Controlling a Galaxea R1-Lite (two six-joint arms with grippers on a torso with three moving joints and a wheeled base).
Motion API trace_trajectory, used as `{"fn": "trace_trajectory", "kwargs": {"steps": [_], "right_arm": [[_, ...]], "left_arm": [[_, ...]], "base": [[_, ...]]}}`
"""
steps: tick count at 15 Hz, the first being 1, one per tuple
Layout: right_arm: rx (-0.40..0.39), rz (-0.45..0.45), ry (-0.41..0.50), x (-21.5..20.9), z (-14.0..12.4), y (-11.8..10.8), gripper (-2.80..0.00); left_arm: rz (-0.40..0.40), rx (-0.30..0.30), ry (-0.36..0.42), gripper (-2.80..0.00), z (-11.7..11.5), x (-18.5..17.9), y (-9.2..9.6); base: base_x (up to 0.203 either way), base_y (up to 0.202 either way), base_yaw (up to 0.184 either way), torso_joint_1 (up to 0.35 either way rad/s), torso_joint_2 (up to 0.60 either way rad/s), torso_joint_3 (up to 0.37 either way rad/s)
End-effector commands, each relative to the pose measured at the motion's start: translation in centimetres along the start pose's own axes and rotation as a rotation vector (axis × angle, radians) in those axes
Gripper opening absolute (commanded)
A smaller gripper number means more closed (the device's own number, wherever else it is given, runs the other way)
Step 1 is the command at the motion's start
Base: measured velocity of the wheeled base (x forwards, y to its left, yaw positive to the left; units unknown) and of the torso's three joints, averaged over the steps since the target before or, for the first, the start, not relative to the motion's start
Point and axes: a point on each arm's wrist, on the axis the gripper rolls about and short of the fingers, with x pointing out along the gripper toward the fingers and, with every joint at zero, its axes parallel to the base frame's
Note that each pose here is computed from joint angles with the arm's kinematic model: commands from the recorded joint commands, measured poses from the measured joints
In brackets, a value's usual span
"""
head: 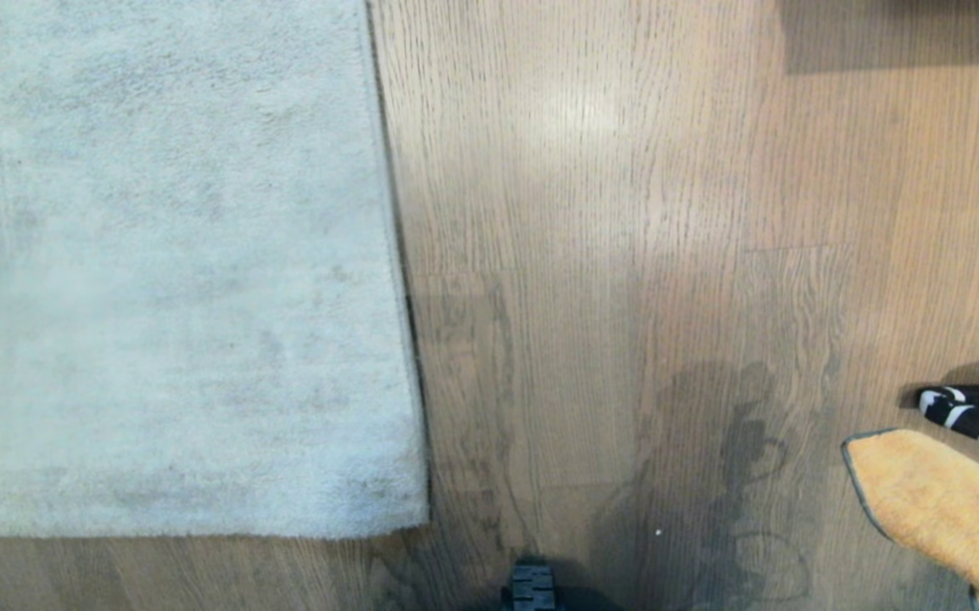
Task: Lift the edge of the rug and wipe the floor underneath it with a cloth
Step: Put down the rag
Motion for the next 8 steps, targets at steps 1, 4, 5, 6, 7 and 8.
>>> {"fn": "trace_trajectory", "kwargs": {"steps": [1,4,5,6,7,8], "right_arm": [[-0.001,0.000,0.001,0.02,-0.02,0.00,-2.80],[-0.001,0.000,0.001,0.02,-0.02,0.00,-2.80],[-0.001,0.000,0.001,0.02,-0.02,0.00,-2.80],[-0.001,0.000,0.001,0.02,-0.02,0.00,-2.80],[-0.001,0.000,0.001,0.02,-0.02,0.00,-2.80],[-0.001,0.000,0.001,0.02,-0.02,0.00,-2.80]], "left_arm": [[0.000,0.000,0.000,-2.80,0.00,0.00,0.00],[0.002,0.000,0.000,-2.80,-0.01,0.00,0.00],[0.002,0.000,0.000,-2.80,-0.01,0.00,0.00],[0.002,0.000,0.000,-2.80,-0.01,0.00,0.00],[0.002,0.000,0.000,-2.80,-0.01,0.00,0.00],[0.002,0.000,0.000,-2.80,-0.01,0.00,0.00]], "base": [[0.000,0.000,0.000,0.000,0.00,0.000],[0.000,0.000,0.000,0.000,0.00,0.000],[0.003,-0.076,-0.007,0.000,0.01,0.004],[0.001,-0.133,-0.005,-0.001,0.00,0.002],[0.000,-0.181,0.003,0.006,0.00,0.007],[0.000,-0.194,0.000,0.002,0.01,0.005]]}}
